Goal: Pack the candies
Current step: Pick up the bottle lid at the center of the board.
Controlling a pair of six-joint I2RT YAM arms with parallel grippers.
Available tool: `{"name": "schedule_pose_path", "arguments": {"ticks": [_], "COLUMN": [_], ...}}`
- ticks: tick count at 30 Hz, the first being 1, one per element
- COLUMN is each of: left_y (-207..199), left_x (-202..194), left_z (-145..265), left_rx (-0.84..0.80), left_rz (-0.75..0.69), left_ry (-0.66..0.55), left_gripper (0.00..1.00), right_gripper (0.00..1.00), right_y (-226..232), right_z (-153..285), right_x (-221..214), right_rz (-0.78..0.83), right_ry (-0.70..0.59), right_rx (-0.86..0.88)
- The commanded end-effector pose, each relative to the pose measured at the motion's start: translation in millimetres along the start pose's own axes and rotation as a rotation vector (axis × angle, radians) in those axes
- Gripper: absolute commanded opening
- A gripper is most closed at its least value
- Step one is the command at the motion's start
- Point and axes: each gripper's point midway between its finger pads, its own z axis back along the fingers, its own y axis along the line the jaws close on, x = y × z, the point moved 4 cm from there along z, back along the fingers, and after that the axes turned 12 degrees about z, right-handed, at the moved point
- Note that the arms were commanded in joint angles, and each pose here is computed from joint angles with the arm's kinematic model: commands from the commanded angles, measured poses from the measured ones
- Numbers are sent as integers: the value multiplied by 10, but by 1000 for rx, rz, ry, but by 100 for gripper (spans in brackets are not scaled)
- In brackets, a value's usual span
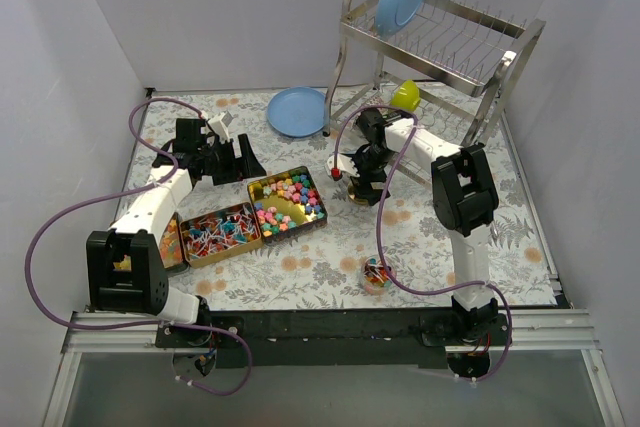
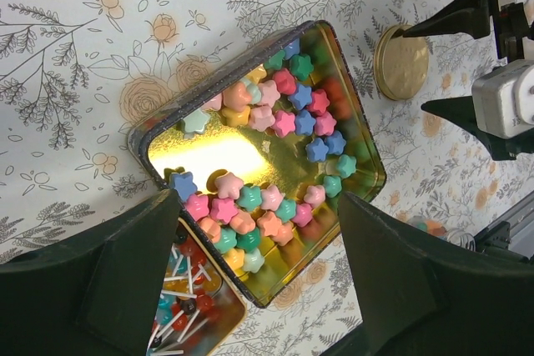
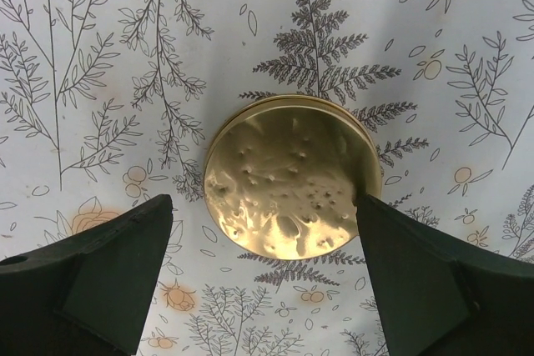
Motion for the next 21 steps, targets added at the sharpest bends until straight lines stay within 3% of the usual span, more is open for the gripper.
{"name": "schedule_pose_path", "arguments": {"ticks": [1, 21], "left_y": [-7, 35], "left_x": [79, 44], "left_z": [34, -4], "left_rx": [0, -3], "left_rz": [-23, -3], "left_ry": [-25, -13], "left_gripper": [77, 76], "right_gripper": [98, 98], "right_y": [-3, -79], "right_z": [-68, -140], "right_x": [34, -11], "right_rz": [11, 37], "right_ry": [-19, 17], "right_rx": [14, 9]}}
